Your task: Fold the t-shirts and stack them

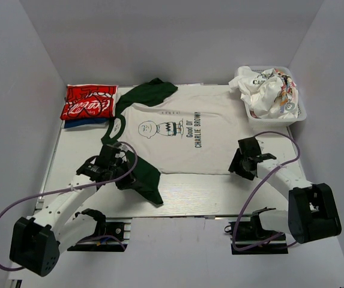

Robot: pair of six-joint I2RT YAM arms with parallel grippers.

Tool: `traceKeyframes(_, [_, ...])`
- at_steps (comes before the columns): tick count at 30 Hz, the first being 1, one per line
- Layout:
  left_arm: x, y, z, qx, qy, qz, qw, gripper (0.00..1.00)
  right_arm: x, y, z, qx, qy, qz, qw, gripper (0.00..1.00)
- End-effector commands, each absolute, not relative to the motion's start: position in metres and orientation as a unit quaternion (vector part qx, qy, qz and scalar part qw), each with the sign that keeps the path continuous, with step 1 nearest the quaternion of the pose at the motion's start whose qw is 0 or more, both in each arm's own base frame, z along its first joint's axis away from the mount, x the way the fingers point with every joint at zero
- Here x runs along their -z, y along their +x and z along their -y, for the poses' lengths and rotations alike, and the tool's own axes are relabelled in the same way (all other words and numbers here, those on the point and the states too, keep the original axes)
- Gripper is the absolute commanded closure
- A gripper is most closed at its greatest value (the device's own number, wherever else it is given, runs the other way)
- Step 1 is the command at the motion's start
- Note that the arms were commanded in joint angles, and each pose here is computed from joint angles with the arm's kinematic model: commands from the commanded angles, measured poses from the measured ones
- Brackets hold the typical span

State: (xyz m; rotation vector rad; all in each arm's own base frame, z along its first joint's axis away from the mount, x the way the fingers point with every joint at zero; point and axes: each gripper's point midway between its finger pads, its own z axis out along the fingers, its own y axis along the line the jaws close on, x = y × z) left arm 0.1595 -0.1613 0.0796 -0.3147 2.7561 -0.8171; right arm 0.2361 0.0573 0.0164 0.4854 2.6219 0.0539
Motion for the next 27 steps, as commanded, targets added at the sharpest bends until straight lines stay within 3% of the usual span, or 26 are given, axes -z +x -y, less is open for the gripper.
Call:
traceKeyframes(1, [-0.106, 0.177, 0.175, 0.329, -0.072, -0.923, 0.185, 1.0, -0.008, 0.241, -0.06, -0.025, 0.193, -0.953, 0.232, 0.44])
traceKeyframes(2, [-0.11, 0.182, 0.174, 0.326, -0.073, -0.922, 0.195, 1.0, -0.008, 0.242, -0.059, -0.025, 0.194, -0.952, 0.234, 0.52])
traceKeyframes(3, [-0.118, 0.192, 0.174, 0.324, -0.069, -0.917, 0.22, 1.0, -0.009, 0.246, -0.06, -0.026, 0.195, -0.951, 0.239, 0.68])
traceKeyframes(7, [-0.132, 0.216, 0.179, 0.327, -0.062, -0.907, 0.26, 1.0, -0.017, 0.259, -0.057, -0.015, 0.187, -0.948, 0.258, 1.0])
traceKeyframes(20, [-0.211, 0.335, 0.173, 0.261, -0.055, -0.861, 0.432, 1.0, -0.079, 0.315, -0.068, -0.038, 0.157, -0.928, 0.335, 1.0])
traceKeyframes(27, [-0.235, 0.4, 0.168, 0.202, -0.024, -0.849, 0.488, 1.0, -0.107, 0.365, -0.073, -0.03, 0.162, -0.918, 0.361, 1.0])
